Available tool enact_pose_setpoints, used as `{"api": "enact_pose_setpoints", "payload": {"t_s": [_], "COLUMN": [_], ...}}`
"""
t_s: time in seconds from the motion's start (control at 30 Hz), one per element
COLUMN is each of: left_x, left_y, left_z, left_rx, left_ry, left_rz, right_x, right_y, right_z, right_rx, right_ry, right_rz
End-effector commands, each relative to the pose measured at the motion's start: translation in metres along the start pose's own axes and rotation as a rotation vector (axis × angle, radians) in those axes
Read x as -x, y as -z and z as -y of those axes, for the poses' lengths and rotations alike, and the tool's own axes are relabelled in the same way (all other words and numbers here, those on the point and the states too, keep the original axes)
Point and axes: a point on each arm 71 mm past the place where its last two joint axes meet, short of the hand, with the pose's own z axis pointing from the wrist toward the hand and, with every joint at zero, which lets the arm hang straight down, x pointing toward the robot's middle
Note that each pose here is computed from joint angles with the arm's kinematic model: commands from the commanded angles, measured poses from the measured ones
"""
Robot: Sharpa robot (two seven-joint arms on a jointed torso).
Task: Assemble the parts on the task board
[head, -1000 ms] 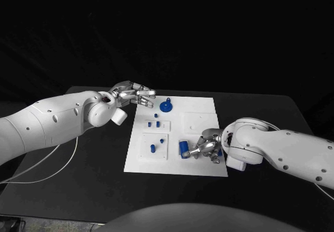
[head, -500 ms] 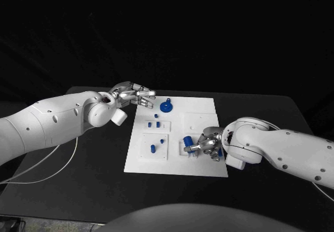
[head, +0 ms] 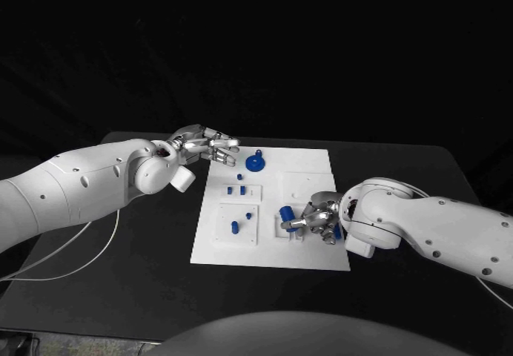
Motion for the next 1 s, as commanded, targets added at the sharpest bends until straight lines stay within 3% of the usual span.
{"api": "enact_pose_setpoints", "payload": {"t_s": [0.03,1.0], "left_x": [-0.0029,-0.0034], "left_y": [-0.0007,-0.0007], "left_z": [0.0000,-0.0005], "left_rx": [-0.002,0.004], "left_ry": [0.005,0.005], "left_rz": [-0.022,-0.027], "right_x": [-0.0018,-0.0082], "right_y": [0.0006,0.0014], "right_z": [-0.0029,-0.0026], "right_rx": [0.021,-0.011], "right_ry": [0.008,0.035], "right_rz": [-0.010,-0.083]}}
